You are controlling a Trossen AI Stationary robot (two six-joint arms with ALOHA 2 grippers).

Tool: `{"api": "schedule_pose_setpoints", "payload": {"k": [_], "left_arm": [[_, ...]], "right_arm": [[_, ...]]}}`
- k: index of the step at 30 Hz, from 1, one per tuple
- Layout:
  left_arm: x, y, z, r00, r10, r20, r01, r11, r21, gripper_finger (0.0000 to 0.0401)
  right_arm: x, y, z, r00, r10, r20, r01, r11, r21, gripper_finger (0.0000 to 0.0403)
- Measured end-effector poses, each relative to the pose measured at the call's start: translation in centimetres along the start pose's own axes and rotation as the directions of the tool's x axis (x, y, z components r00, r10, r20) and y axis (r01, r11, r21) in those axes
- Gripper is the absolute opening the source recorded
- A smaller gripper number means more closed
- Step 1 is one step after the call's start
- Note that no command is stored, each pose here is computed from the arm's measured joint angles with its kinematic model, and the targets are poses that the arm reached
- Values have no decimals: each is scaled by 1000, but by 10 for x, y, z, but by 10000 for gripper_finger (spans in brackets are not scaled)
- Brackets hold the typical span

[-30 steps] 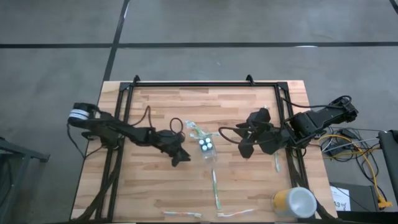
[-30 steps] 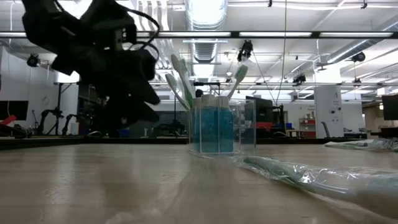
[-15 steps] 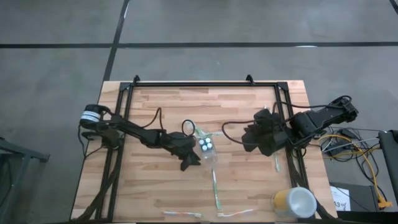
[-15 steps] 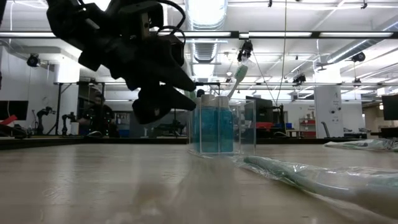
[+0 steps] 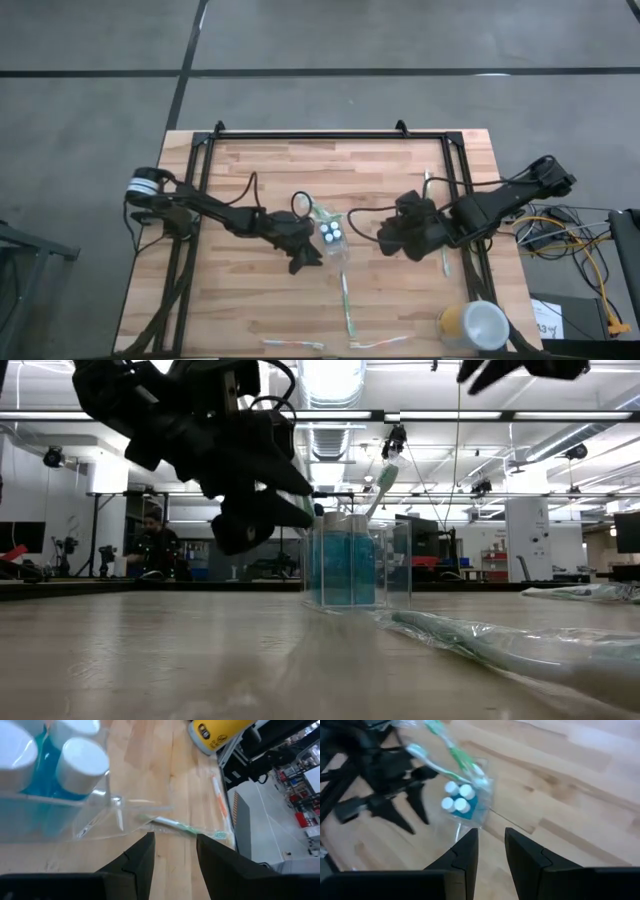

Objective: Pick & Place toothbrushing station
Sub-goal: Adjust the transparent organizer

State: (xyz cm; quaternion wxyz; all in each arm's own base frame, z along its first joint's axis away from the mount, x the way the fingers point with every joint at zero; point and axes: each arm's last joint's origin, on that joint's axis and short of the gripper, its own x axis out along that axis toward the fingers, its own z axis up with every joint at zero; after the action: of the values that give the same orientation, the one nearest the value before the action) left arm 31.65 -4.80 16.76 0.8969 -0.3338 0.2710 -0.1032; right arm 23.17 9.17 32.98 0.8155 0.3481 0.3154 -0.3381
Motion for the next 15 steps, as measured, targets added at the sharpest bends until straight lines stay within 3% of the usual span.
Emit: {"api": "schedule_pose_setpoints", "payload": {"k": [8, 11, 15], "left_arm": [[-6, -6, 5, 999, -22, 24, 21, 999, 35, 149], [-6, -6, 4, 1000, -20, 19, 19, 999, 30, 149], [-6, -3, 2, 1000, 2, -8, -2, 1000, 12, 149]], "right_arm": [[33, -27, -26, 995, -102, 13, 99, 988, 122, 91], [45, -31, -35, 999, -26, 24, 22, 985, 169, 91], [60, -29, -44, 983, 170, 73, -180, 971, 159, 91]]}}
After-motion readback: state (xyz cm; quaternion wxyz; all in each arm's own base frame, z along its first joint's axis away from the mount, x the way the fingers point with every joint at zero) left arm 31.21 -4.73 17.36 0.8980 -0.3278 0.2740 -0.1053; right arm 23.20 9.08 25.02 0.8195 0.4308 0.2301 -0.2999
